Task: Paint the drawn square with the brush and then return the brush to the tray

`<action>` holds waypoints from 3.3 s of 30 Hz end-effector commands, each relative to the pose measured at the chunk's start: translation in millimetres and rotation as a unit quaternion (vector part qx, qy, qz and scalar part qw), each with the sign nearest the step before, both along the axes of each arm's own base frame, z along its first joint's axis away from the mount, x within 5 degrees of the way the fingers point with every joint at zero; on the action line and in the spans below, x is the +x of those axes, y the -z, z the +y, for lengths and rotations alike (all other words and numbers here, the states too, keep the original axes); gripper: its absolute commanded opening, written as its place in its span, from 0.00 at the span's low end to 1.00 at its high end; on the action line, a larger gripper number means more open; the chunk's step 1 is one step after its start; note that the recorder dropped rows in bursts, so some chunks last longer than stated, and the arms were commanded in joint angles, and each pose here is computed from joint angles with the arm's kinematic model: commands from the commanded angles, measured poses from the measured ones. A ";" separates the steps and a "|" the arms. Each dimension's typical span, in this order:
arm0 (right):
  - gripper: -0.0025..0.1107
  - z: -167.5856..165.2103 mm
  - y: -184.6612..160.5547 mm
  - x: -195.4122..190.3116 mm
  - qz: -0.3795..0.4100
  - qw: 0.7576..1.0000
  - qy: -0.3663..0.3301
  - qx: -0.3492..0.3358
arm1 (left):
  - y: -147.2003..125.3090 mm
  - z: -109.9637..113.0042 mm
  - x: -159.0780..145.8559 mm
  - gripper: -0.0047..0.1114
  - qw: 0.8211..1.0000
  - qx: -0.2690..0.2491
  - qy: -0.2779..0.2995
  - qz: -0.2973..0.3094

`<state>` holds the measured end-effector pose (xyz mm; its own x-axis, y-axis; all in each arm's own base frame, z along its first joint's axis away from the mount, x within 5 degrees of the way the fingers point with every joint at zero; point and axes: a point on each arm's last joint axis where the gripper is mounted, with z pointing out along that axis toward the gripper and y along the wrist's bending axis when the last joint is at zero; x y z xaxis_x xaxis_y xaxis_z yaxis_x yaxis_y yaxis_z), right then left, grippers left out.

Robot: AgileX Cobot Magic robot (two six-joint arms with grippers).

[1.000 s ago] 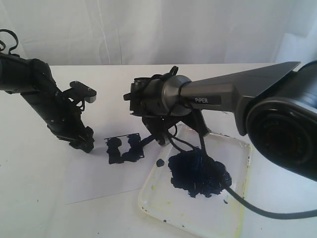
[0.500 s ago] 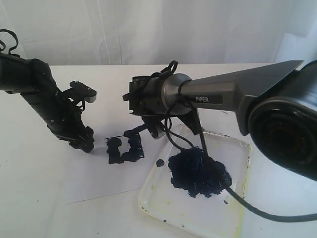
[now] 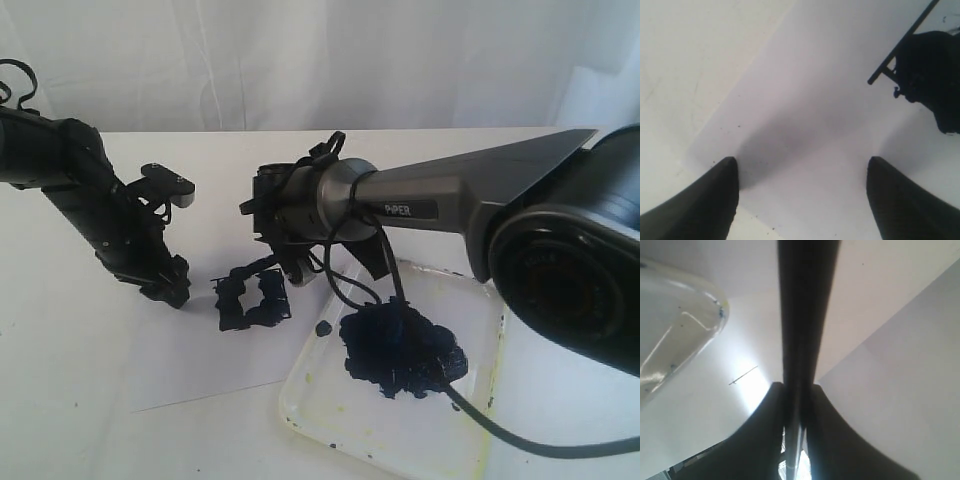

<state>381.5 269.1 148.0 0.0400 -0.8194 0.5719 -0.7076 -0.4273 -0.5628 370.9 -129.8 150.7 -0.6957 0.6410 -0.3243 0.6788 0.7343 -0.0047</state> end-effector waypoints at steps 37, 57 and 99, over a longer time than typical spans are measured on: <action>0.02 -6.1 13.4 -1.6 -0.038 0.996 0.055 -0.052 | 6.9 1.0 -4.6 0.68 1.000 0.003 -0.004 0.022; 0.02 15.2 17.9 -6.3 -0.040 0.999 0.006 0.007 | 6.9 1.0 -4.6 0.68 1.000 0.003 -0.004 0.022; 0.02 7.8 24.9 -7.9 -0.058 0.997 0.049 -0.030 | 6.9 1.0 -4.6 0.68 1.000 0.003 -0.003 0.021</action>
